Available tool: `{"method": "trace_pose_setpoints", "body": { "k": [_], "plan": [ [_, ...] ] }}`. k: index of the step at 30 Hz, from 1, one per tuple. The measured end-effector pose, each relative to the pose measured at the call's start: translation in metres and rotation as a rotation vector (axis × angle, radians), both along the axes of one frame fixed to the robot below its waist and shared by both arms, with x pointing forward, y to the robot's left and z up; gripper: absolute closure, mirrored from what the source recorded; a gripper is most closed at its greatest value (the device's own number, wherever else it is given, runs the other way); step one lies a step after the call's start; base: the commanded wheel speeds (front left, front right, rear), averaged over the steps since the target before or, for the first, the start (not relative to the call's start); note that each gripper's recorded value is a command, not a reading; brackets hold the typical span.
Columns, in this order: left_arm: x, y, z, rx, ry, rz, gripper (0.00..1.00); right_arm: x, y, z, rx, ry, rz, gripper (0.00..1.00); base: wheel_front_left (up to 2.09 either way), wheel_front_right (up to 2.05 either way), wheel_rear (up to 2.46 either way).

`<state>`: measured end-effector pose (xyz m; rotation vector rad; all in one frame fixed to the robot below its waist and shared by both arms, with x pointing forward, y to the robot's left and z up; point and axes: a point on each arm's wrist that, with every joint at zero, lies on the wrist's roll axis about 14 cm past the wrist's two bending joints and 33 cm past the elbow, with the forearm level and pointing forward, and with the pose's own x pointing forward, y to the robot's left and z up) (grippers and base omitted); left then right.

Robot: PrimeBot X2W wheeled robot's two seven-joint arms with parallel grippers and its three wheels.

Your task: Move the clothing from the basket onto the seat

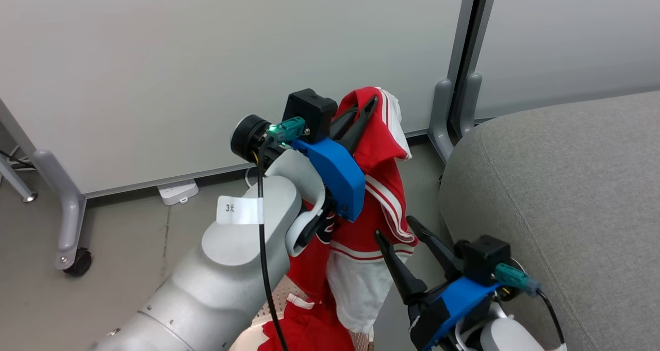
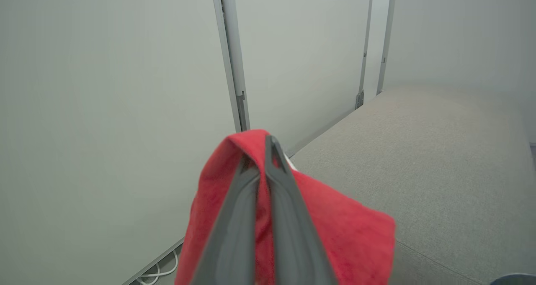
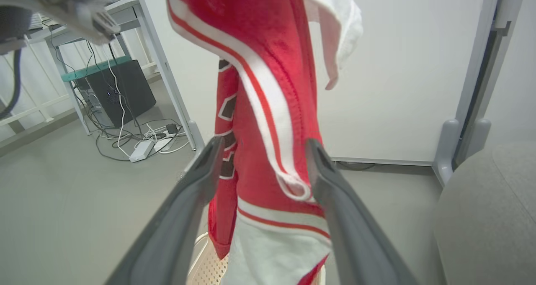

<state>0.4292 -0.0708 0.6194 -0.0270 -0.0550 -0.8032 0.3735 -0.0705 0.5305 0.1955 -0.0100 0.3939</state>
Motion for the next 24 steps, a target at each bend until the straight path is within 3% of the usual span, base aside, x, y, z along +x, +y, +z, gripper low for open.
{"method": "trace_pose_setpoints", "body": {
  "k": [11,20,21,24],
  "plan": [
    [-0.009,-0.008,-0.011,0.008,0.032,-0.028,1.00,0.033,-0.016,-0.005,-0.144,0.080,-0.029,0.00,0.00,0.00,0.00],
    [-0.019,-0.016,-0.013,-0.001,0.049,-0.065,1.00,0.051,0.003,-0.007,-0.234,0.115,0.038,0.00,0.00,0.00,0.00],
    [-0.020,-0.016,-0.013,-0.003,0.050,-0.068,1.00,0.052,0.004,-0.007,-0.239,0.112,0.042,1.00,0.00,0.00,0.00],
    [-0.021,-0.016,-0.011,-0.008,0.046,-0.067,1.00,0.053,0.007,-0.009,-0.230,0.108,0.050,1.00,0.00,0.00,0.00]
  ]
}}
